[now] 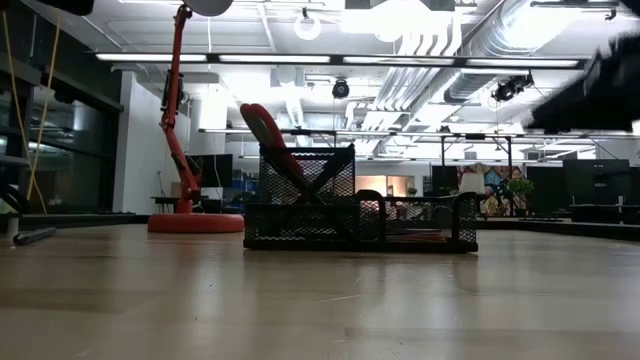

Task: Pick and place office supplies into organizer
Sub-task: Put the black pen into the black desk organizer

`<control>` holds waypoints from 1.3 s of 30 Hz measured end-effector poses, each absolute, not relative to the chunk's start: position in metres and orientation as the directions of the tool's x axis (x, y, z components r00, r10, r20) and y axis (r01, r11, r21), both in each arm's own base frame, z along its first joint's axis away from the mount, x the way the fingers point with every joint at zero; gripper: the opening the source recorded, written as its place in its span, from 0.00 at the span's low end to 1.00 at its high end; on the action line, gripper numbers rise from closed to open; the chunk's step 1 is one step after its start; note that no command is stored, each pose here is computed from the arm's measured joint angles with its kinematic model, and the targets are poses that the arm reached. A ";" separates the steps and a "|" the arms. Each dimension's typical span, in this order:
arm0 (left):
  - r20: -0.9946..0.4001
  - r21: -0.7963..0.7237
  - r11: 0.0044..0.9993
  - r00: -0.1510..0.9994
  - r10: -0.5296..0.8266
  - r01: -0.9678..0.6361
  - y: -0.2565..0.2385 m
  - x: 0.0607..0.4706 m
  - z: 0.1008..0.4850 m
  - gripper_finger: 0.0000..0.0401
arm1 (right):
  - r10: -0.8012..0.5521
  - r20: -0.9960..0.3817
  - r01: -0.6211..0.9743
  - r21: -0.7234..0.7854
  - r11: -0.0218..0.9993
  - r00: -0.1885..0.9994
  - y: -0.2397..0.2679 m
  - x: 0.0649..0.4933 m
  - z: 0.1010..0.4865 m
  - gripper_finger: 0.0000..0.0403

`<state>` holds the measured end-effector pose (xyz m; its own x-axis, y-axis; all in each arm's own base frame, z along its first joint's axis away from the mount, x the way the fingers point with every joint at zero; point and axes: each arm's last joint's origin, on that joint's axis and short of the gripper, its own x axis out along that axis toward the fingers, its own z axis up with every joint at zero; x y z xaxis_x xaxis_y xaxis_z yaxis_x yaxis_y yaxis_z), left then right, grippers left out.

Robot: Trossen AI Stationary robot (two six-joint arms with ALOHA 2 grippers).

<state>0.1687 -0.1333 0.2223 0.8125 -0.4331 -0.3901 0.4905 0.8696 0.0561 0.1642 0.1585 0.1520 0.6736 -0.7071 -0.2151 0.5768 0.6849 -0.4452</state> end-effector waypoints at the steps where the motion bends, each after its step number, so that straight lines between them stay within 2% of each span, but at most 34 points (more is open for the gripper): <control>1: -0.386 0.068 0.858 0.807 -0.448 0.509 -0.132 0.166 0.222 0.41 | -0.719 -0.239 0.571 -0.469 0.674 0.653 0.153 0.160 0.147 0.59; 5: -0.410 0.161 0.832 0.803 -0.433 0.531 -0.120 0.153 0.217 0.41 | -0.777 -0.384 0.550 -0.552 0.626 0.499 0.134 0.141 0.127 0.59; 8: -0.438 0.203 0.856 0.826 -0.354 0.475 -0.107 0.145 0.213 0.41 | -0.805 -0.499 0.536 -0.605 0.588 0.320 0.123 0.127 0.115 0.59; 11: -0.434 0.230 0.855 0.836 -0.336 0.464 -0.095 0.137 0.205 0.41 | -0.800 -0.585 0.481 -0.667 0.569 0.135 0.114 0.115 0.106 0.59; 15: -0.413 0.276 0.864 0.864 -0.288 0.421 -0.080 0.129 0.197 0.41 | -0.761 -0.646 0.336 -0.704 0.626 0.065 0.114 0.112 0.099 0.59; 20: -0.399 0.251 0.959 0.917 -0.021 0.131 -0.061 0.125 0.193 0.41 | -0.746 -0.665 0.289 -0.705 0.648 0.049 0.116 0.113 0.099 0.59; 22: -0.391 0.198 0.978 0.920 0.020 0.063 -0.057 0.125 0.194 0.41 | -0.739 -0.672 0.297 -0.696 0.653 0.048 0.118 0.114 0.099 0.59; 24: -0.410 0.223 0.965 0.911 -0.033 0.135 -0.059 0.126 0.193 0.41 | -0.735 -0.677 0.300 -0.691 0.657 0.051 0.119 0.115 0.100 0.59; 27: -0.445 0.247 0.909 0.873 -0.201 0.335 -0.064 0.125 0.189 0.41 | -0.731 -0.681 0.303 -0.686 0.662 0.054 0.120 0.116 0.100 0.59; 32: -0.440 0.246 0.908 0.874 -0.207 0.339 -0.061 0.119 0.180 0.41 | -0.729 -0.682 0.305 -0.684 0.663 0.056 0.120 0.116 0.100 0.59; 36: -0.519 0.178 0.919 0.827 -0.216 0.351 -0.051 0.112 0.164 0.41 | -0.729 -0.682 0.305 -0.683 0.663 0.056 0.120 0.116 0.100 0.59; 39: -0.512 0.134 0.926 0.825 -0.241 0.353 -0.044 0.107 0.162 0.41 | -0.728 -0.683 0.305 -0.683 0.664 0.057 0.120 0.116 0.100 0.59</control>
<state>0.1073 -0.0443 0.1617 0.8247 -0.2406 -0.5117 0.3534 0.9258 0.1342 0.1161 0.1203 0.0996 0.0574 -0.7283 -0.6829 0.3053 0.6640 -0.6825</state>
